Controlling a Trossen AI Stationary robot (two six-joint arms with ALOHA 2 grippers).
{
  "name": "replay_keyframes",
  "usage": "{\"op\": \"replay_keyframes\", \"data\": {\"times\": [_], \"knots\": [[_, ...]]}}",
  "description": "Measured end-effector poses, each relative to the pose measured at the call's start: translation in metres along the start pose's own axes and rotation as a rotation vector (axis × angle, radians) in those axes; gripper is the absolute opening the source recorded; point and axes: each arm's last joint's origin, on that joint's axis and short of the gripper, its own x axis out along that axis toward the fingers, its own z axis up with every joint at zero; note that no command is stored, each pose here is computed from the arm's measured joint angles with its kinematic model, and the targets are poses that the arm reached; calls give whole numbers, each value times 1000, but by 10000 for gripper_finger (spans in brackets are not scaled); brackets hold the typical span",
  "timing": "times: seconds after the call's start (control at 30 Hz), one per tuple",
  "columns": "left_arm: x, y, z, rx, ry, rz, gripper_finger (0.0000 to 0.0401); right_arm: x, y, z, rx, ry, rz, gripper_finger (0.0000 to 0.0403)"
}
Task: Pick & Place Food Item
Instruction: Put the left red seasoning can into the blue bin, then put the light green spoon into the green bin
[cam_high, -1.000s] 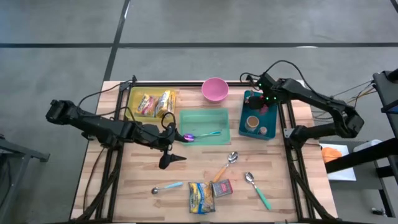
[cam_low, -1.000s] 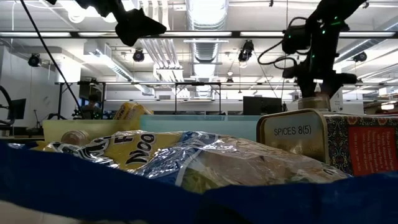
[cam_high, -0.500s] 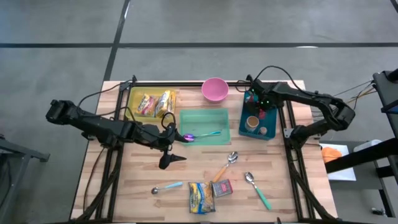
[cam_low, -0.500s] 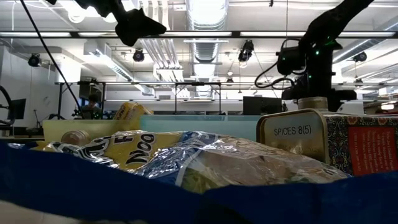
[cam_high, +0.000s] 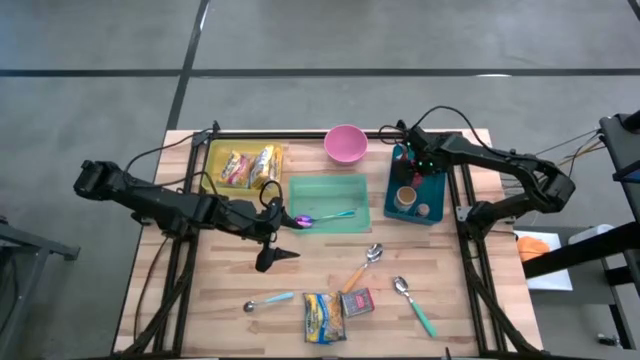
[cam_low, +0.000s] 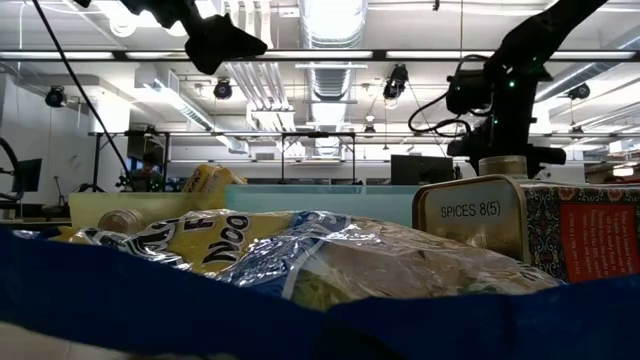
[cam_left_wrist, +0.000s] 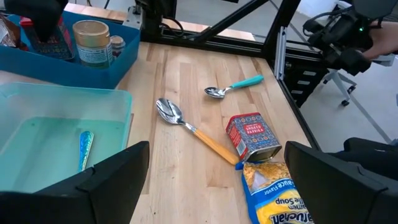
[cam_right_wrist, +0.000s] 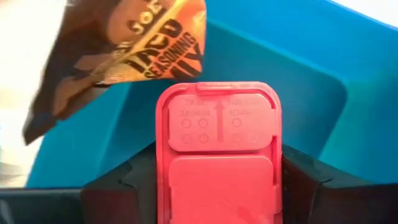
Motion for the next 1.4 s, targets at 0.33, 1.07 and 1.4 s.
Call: {"op": "replay_keyframes", "data": {"times": [0.33, 1.07, 1.4], "knots": [[0, 0, 0, -1, 0, 0, 379, 6, -4, -3, 18, -16, -68, 354], [4, 0, 1, -27, -53, -5, 379, -44, -18, -15, 10, -132, 65, 369], [8, 3, 0, -78, -48, 7, 379, -87, -4, -38, -181, -187, 310, 370]]}}
